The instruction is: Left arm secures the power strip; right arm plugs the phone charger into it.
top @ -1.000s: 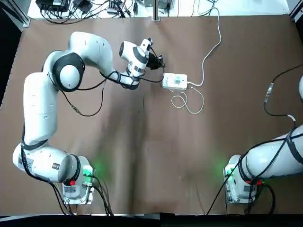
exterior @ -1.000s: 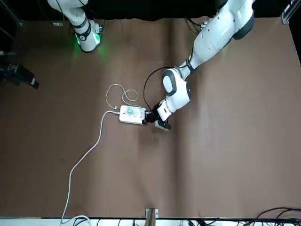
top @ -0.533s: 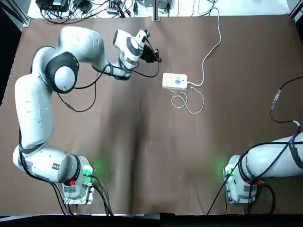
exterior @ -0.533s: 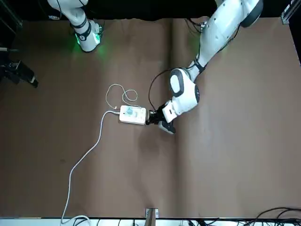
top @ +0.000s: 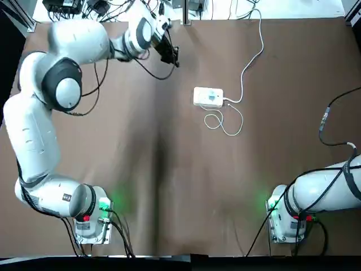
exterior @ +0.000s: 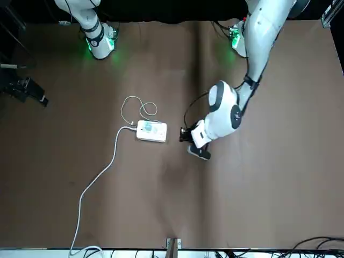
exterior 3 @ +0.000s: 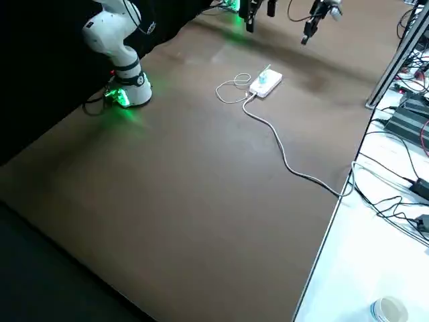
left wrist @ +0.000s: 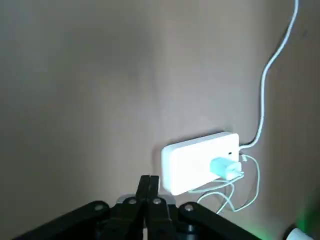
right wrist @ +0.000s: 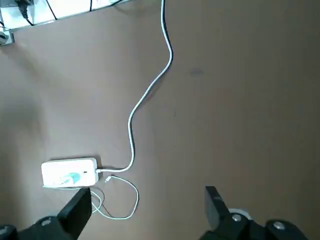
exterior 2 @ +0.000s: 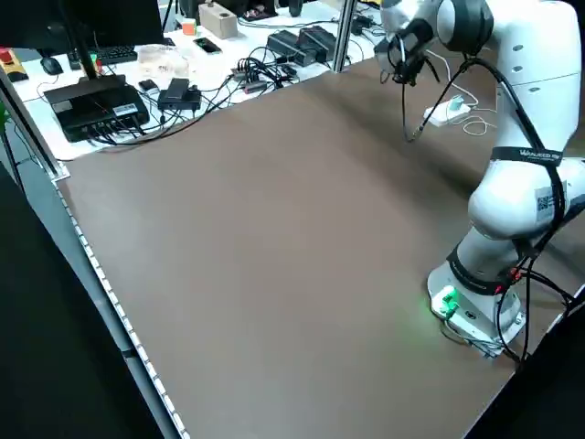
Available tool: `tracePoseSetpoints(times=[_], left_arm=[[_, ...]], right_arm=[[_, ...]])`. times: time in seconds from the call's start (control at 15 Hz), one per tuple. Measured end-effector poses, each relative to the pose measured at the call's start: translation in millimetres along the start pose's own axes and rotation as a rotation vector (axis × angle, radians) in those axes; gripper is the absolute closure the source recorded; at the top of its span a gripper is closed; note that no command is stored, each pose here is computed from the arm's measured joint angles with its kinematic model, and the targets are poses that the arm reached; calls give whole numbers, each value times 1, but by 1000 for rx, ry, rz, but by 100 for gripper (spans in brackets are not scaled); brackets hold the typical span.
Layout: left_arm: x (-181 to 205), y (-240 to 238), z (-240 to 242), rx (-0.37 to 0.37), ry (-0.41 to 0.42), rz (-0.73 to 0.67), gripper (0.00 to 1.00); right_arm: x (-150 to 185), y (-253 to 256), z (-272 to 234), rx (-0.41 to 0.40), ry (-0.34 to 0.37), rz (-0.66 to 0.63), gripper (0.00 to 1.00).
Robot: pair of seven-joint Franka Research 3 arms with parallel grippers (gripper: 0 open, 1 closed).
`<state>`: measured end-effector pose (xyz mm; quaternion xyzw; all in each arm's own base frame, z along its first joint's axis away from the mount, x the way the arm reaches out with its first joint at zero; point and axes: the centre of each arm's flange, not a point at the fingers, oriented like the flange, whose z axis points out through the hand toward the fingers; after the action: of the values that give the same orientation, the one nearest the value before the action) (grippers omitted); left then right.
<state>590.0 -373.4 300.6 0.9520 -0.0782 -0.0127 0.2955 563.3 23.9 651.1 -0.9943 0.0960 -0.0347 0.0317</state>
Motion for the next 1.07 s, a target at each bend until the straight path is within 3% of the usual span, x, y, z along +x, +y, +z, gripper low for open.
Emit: tracePoseSetpoints(times=[0.13, 0.4, 0.47, 0.6, 0.73, 1.07], left_arm=[[6, -9, -33, 54, -16, 2, 99], [9, -19, -87, 290, 8, 10, 99], [9, -26, -126, 363, 17, 5, 99], [10, -41, -174, 435, 25, -9, 99], [12, -55, -218, 480, 34, -35, 99], [22, -84, -289, 497, 111, -98, 99]], right_arm=[[1, -2, 2, 0, -2, -2, 0], [5, -3, 12, -4, -15, -3, 0], [6, -4, 13, -3, -16, -3, 0], [6, -6, 10, 0, -10, -7, 0], [5, -8, 7, 1, -5, -11, 0], [12, -7, 9, 1, 28, -8, 0]])
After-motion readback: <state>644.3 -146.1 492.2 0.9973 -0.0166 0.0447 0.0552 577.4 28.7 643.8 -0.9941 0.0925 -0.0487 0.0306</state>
